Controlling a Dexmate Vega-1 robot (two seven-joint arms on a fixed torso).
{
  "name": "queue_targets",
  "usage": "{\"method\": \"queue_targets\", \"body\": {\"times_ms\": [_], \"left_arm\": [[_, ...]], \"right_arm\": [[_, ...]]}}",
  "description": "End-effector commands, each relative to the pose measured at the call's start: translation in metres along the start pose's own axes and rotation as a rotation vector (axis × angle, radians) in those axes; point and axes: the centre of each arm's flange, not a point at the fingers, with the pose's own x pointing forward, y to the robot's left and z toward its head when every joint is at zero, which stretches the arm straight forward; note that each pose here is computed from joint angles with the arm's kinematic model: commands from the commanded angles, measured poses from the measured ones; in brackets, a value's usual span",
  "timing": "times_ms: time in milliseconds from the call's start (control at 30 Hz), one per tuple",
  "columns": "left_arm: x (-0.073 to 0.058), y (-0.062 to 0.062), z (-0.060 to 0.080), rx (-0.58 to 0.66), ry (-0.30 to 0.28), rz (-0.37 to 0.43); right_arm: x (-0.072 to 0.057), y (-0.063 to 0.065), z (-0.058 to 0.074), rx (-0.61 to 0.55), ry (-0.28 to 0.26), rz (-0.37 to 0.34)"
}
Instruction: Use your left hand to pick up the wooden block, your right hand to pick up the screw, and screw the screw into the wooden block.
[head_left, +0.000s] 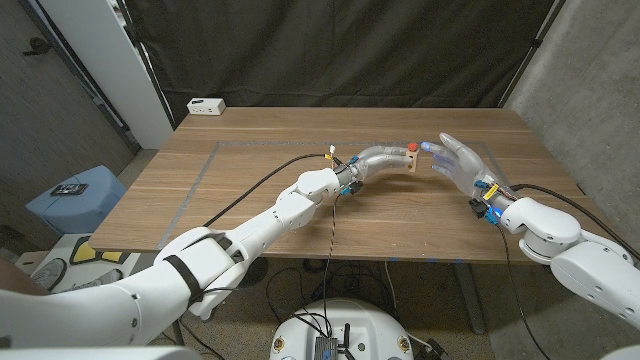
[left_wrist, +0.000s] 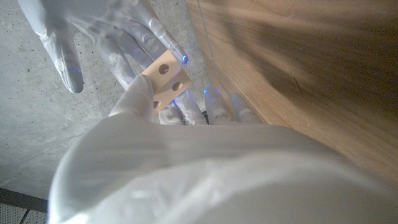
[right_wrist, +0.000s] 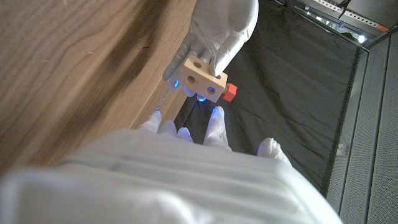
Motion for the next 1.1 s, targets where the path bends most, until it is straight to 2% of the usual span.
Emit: {"method": "queue_targets", "body": {"times_ms": [33,533,1100], "left_arm": [[0.000,-0.001,0.000,0.002,0.002,0.000],[-0.002,-0.002,0.000,0.004,0.001,-0.001],[-0.005,-0.001,0.001,0.005,0.001,0.001]], "right_arm": [[0.008,0.001,-0.001,-0.002,-0.013,0.020],[0.020,0.009,0.000,0.006,-0.034,0.052],[0.026,0.015,0.003,0.007,-0.047,0.075]]}}
